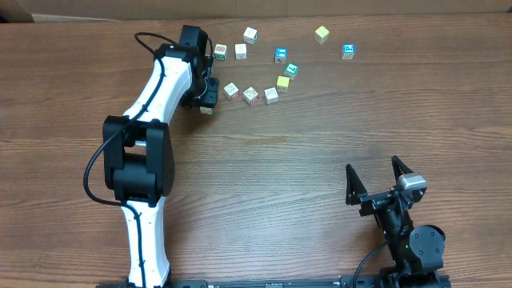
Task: Form a circle
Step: 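Lower the left gripper and grasp the cream '5' butterfly block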
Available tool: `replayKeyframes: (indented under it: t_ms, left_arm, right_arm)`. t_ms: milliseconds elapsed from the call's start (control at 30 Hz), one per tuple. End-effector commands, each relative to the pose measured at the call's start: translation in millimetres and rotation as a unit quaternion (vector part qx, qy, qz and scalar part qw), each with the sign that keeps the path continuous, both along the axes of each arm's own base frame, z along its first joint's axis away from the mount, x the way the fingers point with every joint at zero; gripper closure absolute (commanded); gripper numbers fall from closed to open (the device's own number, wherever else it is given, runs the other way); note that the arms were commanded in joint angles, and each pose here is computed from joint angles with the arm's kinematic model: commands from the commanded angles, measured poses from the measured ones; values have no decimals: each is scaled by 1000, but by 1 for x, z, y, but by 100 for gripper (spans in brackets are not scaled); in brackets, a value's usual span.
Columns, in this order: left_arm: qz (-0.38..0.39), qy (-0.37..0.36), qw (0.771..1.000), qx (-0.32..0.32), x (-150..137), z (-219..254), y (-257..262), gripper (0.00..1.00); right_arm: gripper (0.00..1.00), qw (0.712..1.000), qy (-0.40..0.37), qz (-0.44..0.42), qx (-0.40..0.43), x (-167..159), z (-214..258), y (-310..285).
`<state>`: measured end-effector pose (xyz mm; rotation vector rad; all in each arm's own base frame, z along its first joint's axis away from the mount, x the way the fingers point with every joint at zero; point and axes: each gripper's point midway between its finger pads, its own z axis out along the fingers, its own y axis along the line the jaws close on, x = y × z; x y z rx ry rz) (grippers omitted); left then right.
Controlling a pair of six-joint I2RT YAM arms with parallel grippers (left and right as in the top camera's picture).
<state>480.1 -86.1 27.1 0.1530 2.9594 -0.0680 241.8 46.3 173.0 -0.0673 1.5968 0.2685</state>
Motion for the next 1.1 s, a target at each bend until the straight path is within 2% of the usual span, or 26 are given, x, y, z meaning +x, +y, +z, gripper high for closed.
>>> replayKeyframes:
  t_ms: [0, 233, 467, 600, 767, 867, 1067]
  left_arm:
    - [-13, 5, 1000, 6, 0, -4, 0, 61]
    - [-24, 8, 1000, 8, -2, -4, 0, 61]
    - [-24, 8, 1000, 8, -2, -4, 0, 69]
    - [-24, 10, 1000, 8, -3, -4, 0, 70]
    - [-26, 15, 1000, -3, -5, -4, -4, 77]
    - [-26, 16, 1000, -3, -6, 4, -4, 84]
    - [-26, -15, 1000, -8, -4, 45, -4, 83]
  right_arm:
    - [0, 1000, -1, 0, -2, 0, -2, 0]
    - [0, 1000, -1, 0, -2, 0, -2, 0]
    - [0, 1000, -1, 0, -2, 0, -2, 0]
    - [0, 1000, -1, 0, -2, 0, -2, 0]
    - [0, 1000, -1, 0, -2, 0, -2, 0]
    - [0, 1000, -1, 0, -2, 0, -2, 0]
    - [0, 1000, -1, 0, -2, 0, -2, 0]
